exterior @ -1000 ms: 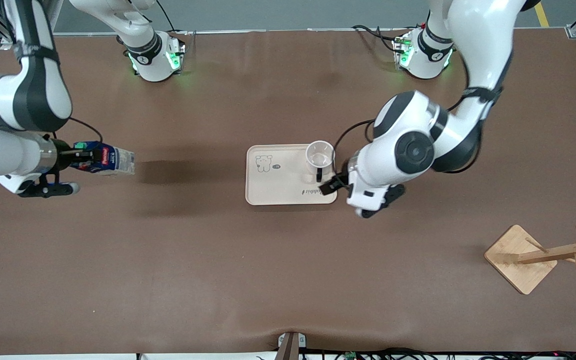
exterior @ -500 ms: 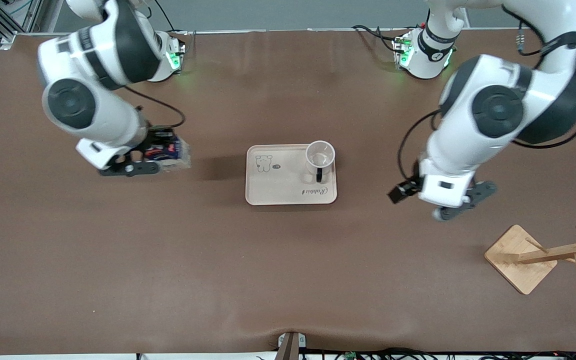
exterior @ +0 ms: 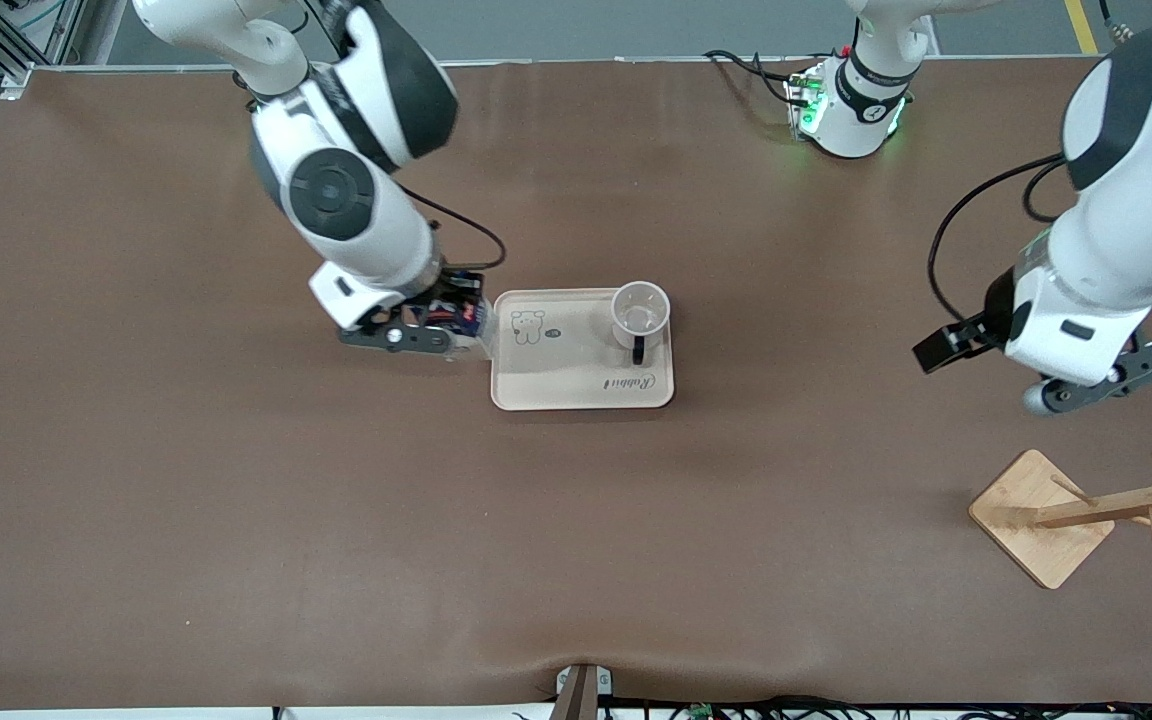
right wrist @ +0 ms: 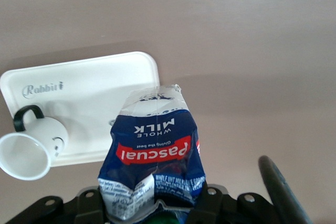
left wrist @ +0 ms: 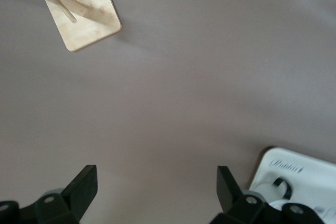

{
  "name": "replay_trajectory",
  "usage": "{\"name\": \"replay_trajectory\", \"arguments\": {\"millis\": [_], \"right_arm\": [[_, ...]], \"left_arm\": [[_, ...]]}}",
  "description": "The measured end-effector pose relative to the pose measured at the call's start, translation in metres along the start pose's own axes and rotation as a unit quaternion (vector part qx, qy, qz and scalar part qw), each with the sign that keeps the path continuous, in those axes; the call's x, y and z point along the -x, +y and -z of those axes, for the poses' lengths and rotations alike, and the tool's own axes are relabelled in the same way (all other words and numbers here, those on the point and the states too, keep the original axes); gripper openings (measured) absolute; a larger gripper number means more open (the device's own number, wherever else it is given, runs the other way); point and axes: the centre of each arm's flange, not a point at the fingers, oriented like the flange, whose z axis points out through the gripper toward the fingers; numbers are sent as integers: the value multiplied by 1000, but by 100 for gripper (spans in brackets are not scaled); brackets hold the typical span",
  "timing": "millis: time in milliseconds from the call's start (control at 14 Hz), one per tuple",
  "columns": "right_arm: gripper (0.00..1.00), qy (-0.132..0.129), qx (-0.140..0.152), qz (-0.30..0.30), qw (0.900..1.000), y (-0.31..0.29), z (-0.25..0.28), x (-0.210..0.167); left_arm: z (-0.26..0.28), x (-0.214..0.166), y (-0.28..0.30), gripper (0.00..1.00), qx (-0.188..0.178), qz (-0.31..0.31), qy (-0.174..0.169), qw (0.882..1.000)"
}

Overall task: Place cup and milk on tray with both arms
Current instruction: 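Lift the milk toward the tray while the left gripper withdraws, then lower the milk carton onto the tray beside the mug, open right gripper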

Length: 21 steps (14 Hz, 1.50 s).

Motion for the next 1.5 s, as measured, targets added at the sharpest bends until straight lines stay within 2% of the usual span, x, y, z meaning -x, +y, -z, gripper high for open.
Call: {"name": "replay_trajectory", "arguments": {"millis": [214, 357, 571, 857, 1143, 1286, 1357, 1500], "right_arm": [[59, 3, 7, 13, 1000, -39, -46, 7], [59, 2, 11, 21, 1000, -52, -66, 6], [59, 1, 17, 37, 999, -75, -93, 12], [59, 6, 16, 45, 999, -86, -96, 17], [58, 6, 16, 44, 999, -86, -95, 16], [73, 6, 17, 43, 999, -85, -96, 15], [85, 5, 18, 43, 999, -85, -98, 15], [100, 4, 20, 42, 999, -84, -102, 13]], "left_arm": [[29, 13, -19, 100, -6, -62, 10, 998], [41, 23, -27, 100, -14, -95, 3, 995], [48, 20, -56, 100, -17, -131, 1, 991], [48, 24, -74, 100, -26, -168, -21, 985], [48, 31, -65, 100, -35, -181, -23, 983], [48, 41, -66, 100, -34, -193, -28, 980], [48, 47, -67, 100, -27, -191, -31, 981], [52, 58, -71, 100, -14, -168, -33, 985]]}}
